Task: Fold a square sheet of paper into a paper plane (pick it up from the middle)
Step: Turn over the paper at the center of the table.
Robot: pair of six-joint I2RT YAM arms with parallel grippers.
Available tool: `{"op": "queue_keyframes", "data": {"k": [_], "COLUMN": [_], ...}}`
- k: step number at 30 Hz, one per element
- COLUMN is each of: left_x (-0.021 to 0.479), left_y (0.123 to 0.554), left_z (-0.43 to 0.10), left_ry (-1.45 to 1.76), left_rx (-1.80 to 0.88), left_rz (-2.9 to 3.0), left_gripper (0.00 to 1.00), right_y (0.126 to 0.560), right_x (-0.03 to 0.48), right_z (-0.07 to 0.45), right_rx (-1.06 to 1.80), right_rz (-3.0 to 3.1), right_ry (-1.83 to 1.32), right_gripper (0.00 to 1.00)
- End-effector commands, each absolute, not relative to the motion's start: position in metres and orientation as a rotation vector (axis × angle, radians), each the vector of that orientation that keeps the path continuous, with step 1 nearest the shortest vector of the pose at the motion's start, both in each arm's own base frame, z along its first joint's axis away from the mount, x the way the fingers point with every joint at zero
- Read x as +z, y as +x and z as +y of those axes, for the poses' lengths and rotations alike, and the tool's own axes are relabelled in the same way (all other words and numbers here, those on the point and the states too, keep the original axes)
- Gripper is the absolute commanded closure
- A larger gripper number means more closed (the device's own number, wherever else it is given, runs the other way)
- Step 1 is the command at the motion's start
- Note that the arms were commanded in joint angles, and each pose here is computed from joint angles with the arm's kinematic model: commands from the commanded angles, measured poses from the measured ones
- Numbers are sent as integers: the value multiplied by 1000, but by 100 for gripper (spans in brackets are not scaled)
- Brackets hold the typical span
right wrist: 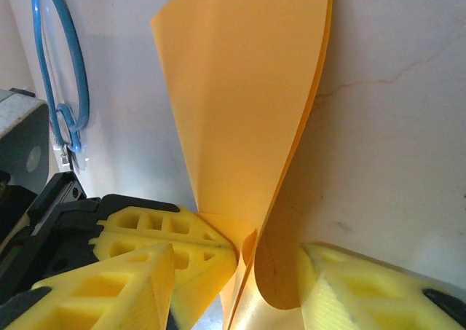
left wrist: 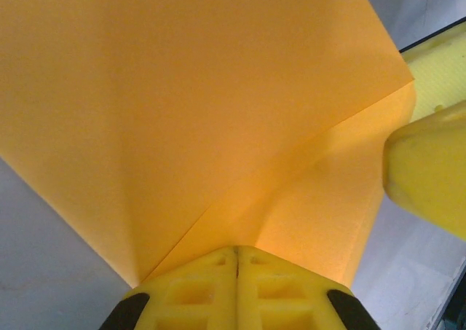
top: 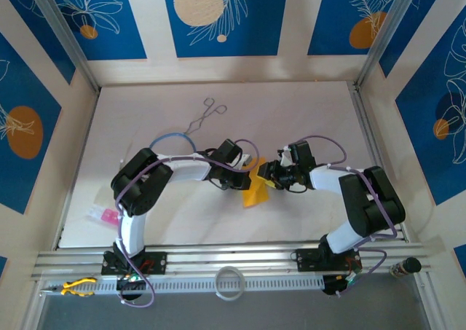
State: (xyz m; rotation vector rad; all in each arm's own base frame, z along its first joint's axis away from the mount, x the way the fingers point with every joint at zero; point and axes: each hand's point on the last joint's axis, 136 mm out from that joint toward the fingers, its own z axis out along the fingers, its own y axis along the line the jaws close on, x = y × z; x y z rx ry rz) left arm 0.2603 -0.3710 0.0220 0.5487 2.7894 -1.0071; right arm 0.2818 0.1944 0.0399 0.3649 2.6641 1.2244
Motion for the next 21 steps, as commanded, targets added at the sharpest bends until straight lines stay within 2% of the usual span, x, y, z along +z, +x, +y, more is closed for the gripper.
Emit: {"op": "queue_keyframes", "data": {"k": [1,21], "left_x": [12,22], "left_y": [253,258], "left_z": [-355,-361], "left_ry": [533,529], "left_rx": [-940,-956], "left_rz": [2857,2832], "left_gripper": [100,100], "right_y": [287,283], "right_x": [49,30], "right_z": [198,190], "right_rx": [1259,1309], "right_rz": [2639,2669], "right_ry": [296,349], "right_gripper": [54,62]}}
